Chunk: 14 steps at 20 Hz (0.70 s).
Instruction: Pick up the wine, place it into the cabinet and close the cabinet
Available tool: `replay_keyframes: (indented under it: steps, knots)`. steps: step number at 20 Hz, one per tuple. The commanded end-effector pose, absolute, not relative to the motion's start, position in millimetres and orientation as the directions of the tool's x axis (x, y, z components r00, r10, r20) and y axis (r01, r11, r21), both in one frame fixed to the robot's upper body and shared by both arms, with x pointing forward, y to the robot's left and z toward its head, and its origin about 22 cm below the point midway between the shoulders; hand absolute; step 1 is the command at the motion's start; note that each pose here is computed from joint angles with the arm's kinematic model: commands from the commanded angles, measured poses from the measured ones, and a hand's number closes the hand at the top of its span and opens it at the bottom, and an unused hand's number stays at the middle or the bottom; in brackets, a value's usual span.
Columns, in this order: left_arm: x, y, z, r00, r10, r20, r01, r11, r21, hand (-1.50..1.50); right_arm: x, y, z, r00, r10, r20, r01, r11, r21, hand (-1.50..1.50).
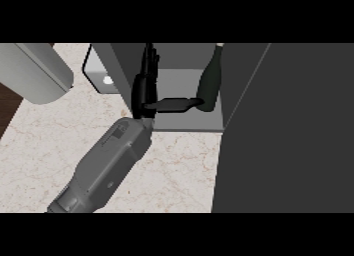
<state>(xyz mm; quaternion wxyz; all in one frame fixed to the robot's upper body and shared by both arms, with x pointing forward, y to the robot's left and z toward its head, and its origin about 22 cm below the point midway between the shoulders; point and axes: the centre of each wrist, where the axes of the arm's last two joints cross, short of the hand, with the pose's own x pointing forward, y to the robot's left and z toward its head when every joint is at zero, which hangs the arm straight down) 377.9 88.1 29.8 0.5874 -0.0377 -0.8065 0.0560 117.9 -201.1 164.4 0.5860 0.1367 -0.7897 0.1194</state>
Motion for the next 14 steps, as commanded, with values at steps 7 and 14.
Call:
replay_keyframes:
  steps: [7,14]
  knots:
    - [292.1,83.6,25.4,-0.302,0.238,0.923,0.046,0.971,-0.236,-1.50,83.1,-214.4,190.7,-0.340,-0.108,0.934,-0.373,0.927,-0.029,-1.50]
    - [236.8,109.2,15.5,-0.312,0.250,0.917,0.061,0.968,-0.243,-1.50,83.1,-208.4,191.0,-0.348,-0.089,0.933,-0.368,0.929,-0.049,-1.50]
